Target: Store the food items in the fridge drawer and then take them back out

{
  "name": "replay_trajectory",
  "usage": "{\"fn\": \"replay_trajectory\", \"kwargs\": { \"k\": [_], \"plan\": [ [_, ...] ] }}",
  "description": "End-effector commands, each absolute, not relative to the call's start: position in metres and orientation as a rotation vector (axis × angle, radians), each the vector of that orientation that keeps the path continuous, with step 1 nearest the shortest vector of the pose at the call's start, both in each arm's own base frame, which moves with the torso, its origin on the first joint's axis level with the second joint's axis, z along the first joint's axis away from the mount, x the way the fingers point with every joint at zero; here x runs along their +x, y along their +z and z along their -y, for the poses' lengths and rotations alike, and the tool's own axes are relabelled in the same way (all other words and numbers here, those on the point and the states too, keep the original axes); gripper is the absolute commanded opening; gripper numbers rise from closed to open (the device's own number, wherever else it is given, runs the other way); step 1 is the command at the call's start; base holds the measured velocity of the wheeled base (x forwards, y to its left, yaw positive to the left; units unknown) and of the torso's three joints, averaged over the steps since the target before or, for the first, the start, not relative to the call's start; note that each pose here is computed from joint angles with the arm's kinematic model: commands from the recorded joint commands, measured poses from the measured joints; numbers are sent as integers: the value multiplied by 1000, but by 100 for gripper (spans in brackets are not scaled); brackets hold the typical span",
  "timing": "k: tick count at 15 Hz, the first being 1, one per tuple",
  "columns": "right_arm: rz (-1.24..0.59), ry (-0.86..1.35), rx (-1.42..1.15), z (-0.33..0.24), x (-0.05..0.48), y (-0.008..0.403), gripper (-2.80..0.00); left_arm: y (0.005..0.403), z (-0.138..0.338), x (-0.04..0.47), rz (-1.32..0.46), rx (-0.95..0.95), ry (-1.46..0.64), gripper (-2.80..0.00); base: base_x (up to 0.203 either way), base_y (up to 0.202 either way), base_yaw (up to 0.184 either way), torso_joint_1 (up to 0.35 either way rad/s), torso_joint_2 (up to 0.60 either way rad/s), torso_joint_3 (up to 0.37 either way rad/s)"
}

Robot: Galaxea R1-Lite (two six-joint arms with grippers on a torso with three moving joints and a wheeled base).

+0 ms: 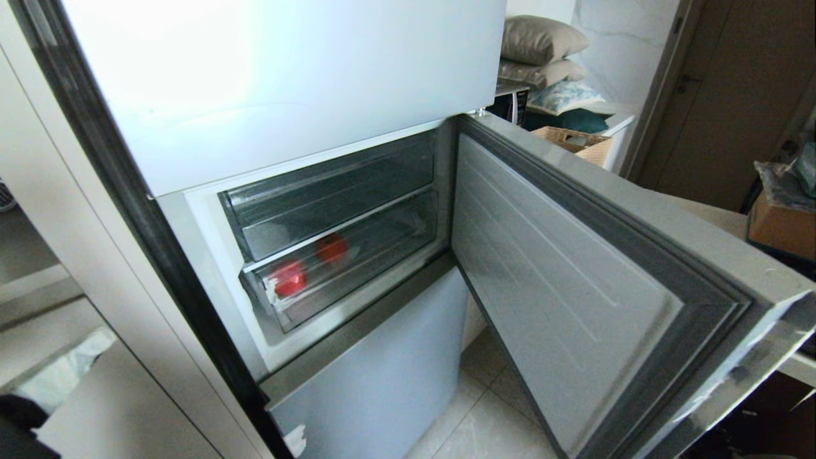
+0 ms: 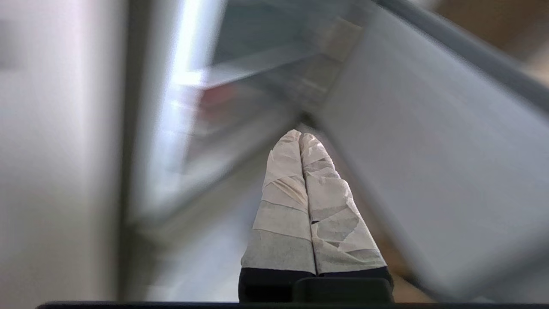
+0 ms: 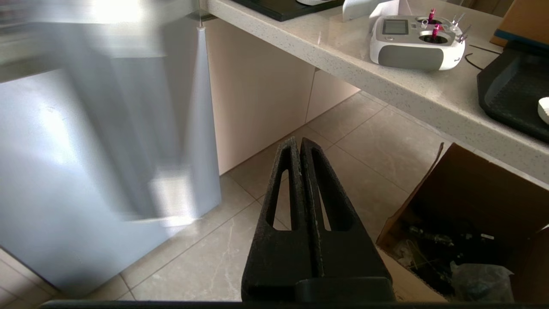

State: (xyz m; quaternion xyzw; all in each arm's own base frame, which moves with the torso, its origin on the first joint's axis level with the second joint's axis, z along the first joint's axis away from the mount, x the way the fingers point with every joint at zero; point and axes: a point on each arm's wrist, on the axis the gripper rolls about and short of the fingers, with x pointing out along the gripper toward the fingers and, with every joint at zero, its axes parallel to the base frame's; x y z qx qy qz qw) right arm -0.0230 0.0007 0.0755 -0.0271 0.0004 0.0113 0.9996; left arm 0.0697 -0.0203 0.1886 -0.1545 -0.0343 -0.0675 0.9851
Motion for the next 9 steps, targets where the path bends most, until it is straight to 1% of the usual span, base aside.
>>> {"fn": "replay_trajectory", "kwargs": {
  "k": [1,3,5,7,9],
  "plan": [
    [-2,23,-55,-1,-23,75,-280,181,5,47,150,-292,-10,-280,0,0,0,0,0,0],
    [-2,23,-55,-1,-23,75,-280,174,-2,34,154,-246,114,-280,0,0,0,0,0,0],
    [-2,23,-55,-1,-23,75,-280,162,-4,20,101,-191,181,-280,0,0,0,0,0,0],
    [-2,23,-55,-1,-23,75,-280,138,-5,5,26,-109,176,-280,0,0,0,0,0,0],
    [-2,23,-55,-1,-23,75,-280,106,-3,-7,-30,5,74,-280,0,0,0,0,0,0]
  ]
}}
